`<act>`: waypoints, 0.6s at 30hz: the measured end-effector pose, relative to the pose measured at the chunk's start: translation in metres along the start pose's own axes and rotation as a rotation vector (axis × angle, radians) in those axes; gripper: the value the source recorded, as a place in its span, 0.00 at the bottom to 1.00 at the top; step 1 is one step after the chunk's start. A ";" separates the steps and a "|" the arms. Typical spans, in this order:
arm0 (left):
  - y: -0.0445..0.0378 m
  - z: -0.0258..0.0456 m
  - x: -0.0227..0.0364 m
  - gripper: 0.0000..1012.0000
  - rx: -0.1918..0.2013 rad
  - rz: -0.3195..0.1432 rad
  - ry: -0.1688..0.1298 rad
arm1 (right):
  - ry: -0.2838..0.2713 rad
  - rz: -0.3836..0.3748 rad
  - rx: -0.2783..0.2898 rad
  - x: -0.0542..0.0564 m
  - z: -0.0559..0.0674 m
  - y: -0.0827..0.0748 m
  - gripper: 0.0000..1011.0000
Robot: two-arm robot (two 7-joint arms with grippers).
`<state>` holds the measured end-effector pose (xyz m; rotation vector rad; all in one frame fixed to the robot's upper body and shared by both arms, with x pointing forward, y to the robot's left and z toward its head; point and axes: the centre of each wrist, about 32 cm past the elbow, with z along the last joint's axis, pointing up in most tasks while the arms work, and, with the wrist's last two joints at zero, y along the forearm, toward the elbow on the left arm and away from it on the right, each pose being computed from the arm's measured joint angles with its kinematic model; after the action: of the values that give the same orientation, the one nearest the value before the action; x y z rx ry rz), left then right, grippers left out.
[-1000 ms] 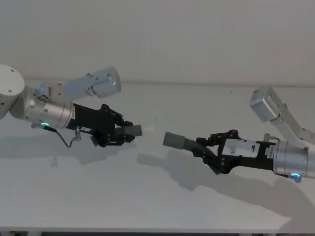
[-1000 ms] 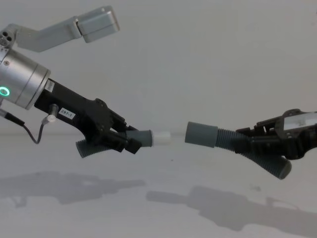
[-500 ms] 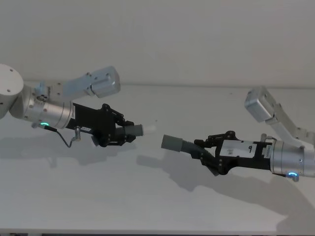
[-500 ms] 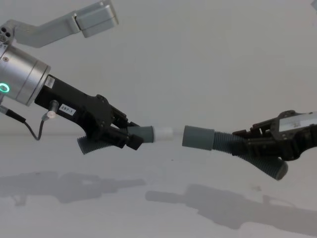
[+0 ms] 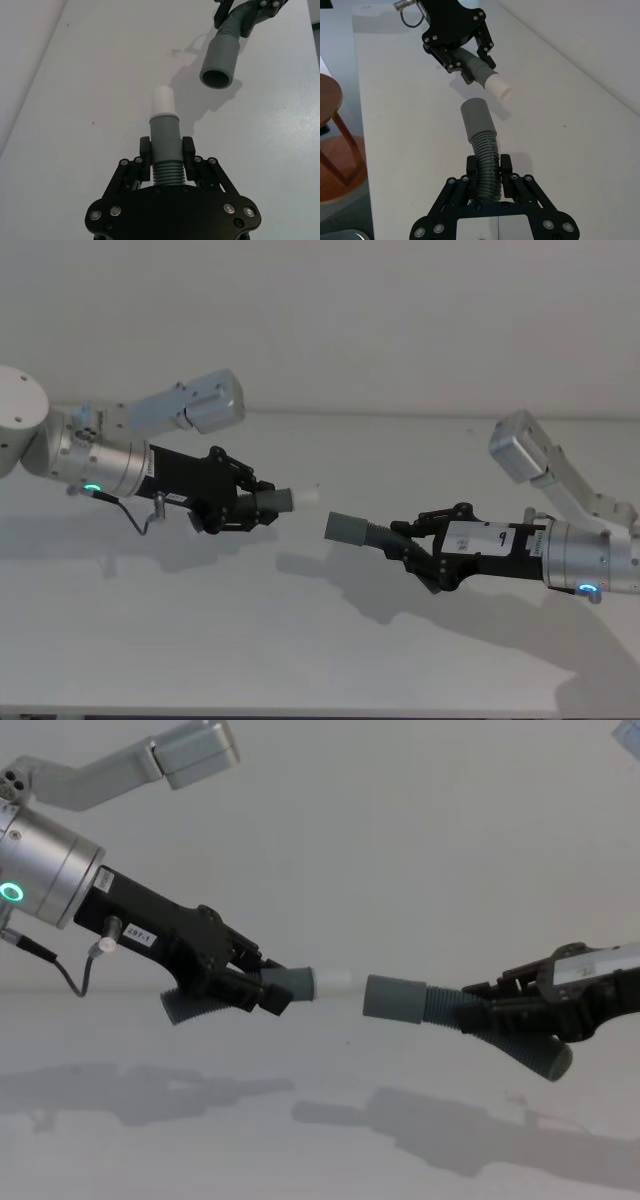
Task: Use both hands to pick up one end of the pipe from the table, align the ends, and insert them.
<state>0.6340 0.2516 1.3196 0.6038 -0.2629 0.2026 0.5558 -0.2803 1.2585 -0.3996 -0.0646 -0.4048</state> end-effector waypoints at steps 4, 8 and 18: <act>-0.0001 0.0003 0.0008 0.36 -0.002 -0.001 -0.002 | 0.002 -0.001 -0.003 0.002 0.000 0.001 0.28; -0.0004 0.0012 0.0014 0.36 -0.005 -0.002 -0.006 | 0.003 -0.004 -0.005 0.003 0.000 0.003 0.28; -0.0011 0.0033 0.0022 0.36 -0.009 -0.007 -0.015 | 0.006 -0.018 -0.010 0.006 -0.001 0.006 0.28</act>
<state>0.6358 0.2491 1.3223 0.5979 -0.2760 0.1898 0.5636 -0.2774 1.2564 -0.4077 -0.0599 -0.4239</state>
